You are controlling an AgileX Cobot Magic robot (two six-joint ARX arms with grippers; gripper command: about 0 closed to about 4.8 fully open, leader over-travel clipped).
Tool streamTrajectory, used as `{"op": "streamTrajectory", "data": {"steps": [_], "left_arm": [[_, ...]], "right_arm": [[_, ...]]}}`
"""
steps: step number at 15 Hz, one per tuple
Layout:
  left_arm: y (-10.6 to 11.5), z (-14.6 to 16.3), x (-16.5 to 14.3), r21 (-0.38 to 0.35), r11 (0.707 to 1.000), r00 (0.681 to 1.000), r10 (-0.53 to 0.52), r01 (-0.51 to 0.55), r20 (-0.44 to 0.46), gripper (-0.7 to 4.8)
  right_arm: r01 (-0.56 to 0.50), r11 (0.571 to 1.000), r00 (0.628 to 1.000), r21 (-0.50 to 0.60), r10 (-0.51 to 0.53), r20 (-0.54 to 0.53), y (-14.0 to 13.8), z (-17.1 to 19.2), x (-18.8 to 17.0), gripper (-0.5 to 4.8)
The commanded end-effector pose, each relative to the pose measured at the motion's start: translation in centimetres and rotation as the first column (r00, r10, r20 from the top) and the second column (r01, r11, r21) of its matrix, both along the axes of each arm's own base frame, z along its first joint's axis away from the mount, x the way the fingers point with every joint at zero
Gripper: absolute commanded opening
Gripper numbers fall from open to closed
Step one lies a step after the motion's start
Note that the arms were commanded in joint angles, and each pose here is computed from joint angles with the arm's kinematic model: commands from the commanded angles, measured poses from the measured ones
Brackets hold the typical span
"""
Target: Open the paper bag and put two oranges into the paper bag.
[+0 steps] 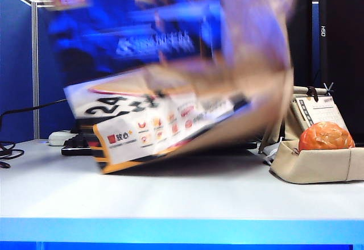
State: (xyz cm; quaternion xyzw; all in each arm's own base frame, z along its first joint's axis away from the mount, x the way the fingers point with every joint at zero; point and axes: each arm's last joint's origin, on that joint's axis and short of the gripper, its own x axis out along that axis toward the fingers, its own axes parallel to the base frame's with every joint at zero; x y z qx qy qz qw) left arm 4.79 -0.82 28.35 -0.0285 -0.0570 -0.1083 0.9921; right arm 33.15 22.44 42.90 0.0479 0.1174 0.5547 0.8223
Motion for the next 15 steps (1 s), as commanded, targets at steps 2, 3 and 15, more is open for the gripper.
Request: {"op": "streamTrajectory", "data": {"steps": [2,3,15], "left_arm": [[0.0,-0.1,0.0,0.004,1.000,1.000,-0.007,0.007,-0.019,2.78],[0.0,-0.1,0.0,0.004,1.000,1.000,-0.007,0.007,-0.019,2.78],[-1.0,-0.2,1.3,-0.196,0.922,0.939,-0.344,0.333,-0.021,3.55]], "right_arm": [[0.042,0.998,0.994,0.057,-0.048,0.101,-0.5,2.3,-0.5,3.78],[0.061,0.996,0.991,0.063,-0.068,0.113,-0.6,2.7,-0.6,3.78],[0.819,0.542,0.571,-0.188,-0.745,0.344,-15.3,15.8,-18.4,3.55]]}}
